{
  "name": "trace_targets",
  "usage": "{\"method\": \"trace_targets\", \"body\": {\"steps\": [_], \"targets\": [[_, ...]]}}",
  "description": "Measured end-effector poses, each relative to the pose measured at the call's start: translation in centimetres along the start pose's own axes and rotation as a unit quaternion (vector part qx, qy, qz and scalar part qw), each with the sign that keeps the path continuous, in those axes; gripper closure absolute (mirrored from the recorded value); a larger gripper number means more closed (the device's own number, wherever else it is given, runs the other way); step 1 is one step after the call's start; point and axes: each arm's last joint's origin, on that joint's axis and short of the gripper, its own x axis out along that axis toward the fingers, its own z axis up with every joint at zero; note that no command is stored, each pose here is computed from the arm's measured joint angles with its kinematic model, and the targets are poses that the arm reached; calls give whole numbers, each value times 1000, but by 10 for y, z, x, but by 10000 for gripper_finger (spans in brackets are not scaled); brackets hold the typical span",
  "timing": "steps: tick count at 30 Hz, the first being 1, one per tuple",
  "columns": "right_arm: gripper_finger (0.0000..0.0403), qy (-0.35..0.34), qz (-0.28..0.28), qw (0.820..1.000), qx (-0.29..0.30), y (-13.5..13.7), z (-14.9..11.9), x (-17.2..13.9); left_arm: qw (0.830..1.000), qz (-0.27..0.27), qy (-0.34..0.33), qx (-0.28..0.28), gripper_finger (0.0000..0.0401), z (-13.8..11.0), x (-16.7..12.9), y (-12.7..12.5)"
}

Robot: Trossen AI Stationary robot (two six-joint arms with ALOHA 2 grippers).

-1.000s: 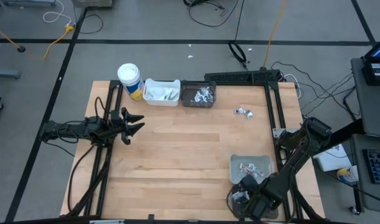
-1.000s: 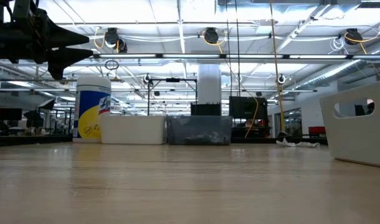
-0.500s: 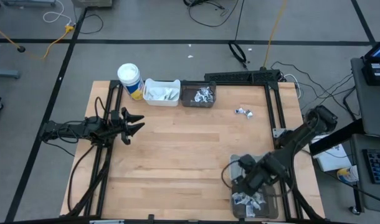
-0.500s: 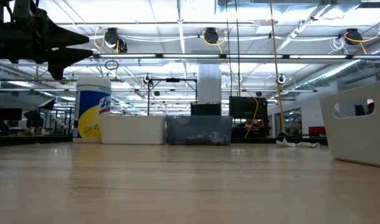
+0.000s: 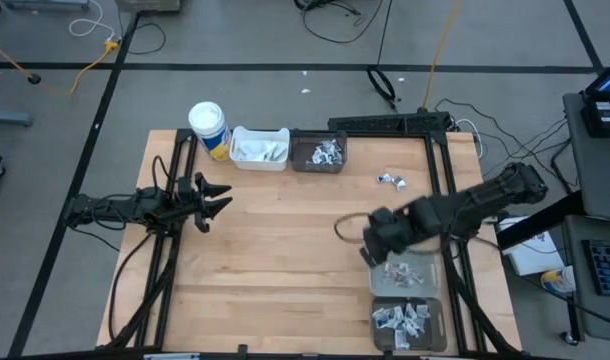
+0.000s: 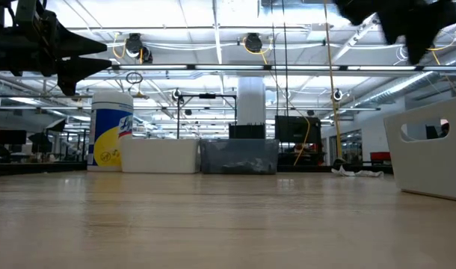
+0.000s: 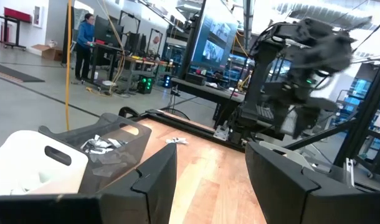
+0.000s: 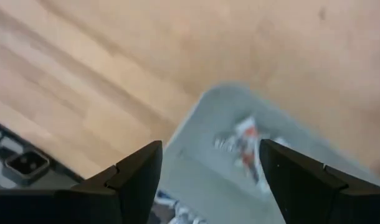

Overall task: Pick & Place First Aid Supplies
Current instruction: Put the blue alcohol pad into the bottom black bin

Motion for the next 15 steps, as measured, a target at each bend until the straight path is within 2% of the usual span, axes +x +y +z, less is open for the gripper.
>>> {"method": "trace_targets", "body": {"steps": [12,15], "targets": [[140,-2,16,999,36,-46,104,-11,1000,0,0,0,205,0,0,0],[140,-21,24,998,50,-60,127,-13,1000,0,0,0,205,0,0,0]]}}
